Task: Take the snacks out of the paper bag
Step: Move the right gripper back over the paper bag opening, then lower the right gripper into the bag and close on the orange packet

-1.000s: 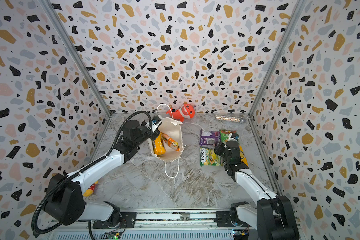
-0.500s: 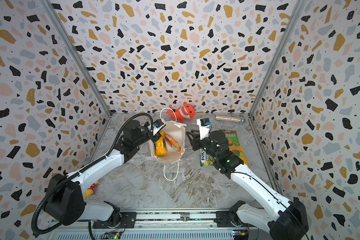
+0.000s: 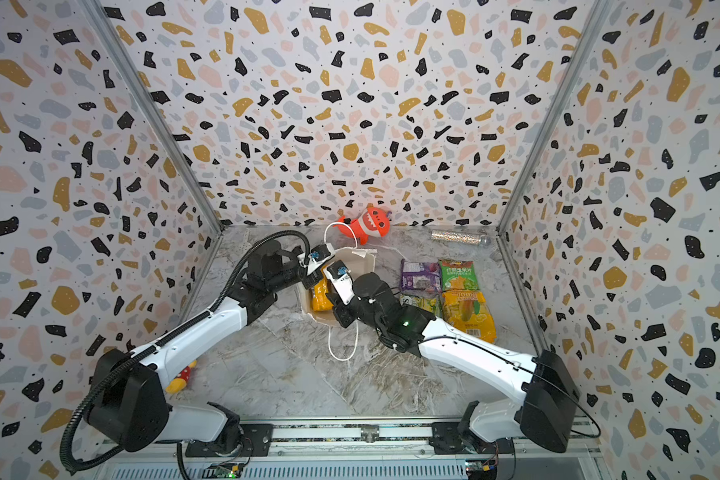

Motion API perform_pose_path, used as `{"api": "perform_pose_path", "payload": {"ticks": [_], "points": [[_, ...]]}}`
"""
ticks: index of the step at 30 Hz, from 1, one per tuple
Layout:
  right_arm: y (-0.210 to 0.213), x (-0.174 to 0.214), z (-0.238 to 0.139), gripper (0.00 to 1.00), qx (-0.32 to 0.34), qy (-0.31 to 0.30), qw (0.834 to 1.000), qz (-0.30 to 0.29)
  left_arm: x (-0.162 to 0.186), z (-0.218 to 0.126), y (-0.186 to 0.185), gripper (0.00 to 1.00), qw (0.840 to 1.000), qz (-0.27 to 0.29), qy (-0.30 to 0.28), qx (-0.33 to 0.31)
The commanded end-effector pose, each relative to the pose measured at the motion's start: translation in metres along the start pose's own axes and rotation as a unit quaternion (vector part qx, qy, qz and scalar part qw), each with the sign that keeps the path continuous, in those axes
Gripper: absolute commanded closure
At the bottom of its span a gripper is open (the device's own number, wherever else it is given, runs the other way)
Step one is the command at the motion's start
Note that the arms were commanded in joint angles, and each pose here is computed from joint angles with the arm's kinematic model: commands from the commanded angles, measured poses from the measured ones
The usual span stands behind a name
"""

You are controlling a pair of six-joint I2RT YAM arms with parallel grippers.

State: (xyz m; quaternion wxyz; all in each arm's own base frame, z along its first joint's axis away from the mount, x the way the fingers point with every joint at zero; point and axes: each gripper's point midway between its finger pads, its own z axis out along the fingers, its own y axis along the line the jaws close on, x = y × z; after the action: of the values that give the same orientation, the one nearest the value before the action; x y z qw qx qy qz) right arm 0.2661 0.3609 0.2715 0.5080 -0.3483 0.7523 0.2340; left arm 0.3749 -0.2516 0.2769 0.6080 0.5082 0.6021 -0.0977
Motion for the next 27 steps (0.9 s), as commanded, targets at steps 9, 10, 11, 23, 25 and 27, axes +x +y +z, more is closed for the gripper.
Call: {"api": "perform_pose_path", "payload": {"ticks": [9, 10, 11, 23, 25, 27], "points": [[-0.051, 0.023, 0.037, 0.61, 0.104, 0.086, 0.990, -0.028, -0.030, -0.012, 0.002, 1.00, 0.999, 0.025, -0.046, -0.003], [-0.052, 0.026, 0.039, 0.60, 0.105, 0.091, 0.990, -0.031, -0.029, -0.013, 0.001, 1.00, 0.999, 0.024, -0.046, -0.002], [-0.053, 0.031, 0.043, 0.57, 0.107, 0.100, 0.989, -0.032, -0.035, -0.014, 0.004, 1.00, 0.998, 0.030, -0.058, -0.009], [-0.075, 0.065, 0.073, 0.41, 0.157, 0.159, 0.974, -0.025, -0.038, -0.015, 0.004, 1.00, 0.997, 0.032, -0.067, -0.009], [-0.080, 0.068, 0.074, 0.40, 0.166, 0.162, 0.972, -0.020, -0.039, -0.015, 0.003, 1.00, 0.997, 0.033, -0.068, -0.008], [-0.081, 0.071, 0.076, 0.40, 0.163, 0.160, 0.973, -0.016, -0.039, -0.016, 0.003, 1.00, 0.997, 0.033, -0.068, -0.009]]}}
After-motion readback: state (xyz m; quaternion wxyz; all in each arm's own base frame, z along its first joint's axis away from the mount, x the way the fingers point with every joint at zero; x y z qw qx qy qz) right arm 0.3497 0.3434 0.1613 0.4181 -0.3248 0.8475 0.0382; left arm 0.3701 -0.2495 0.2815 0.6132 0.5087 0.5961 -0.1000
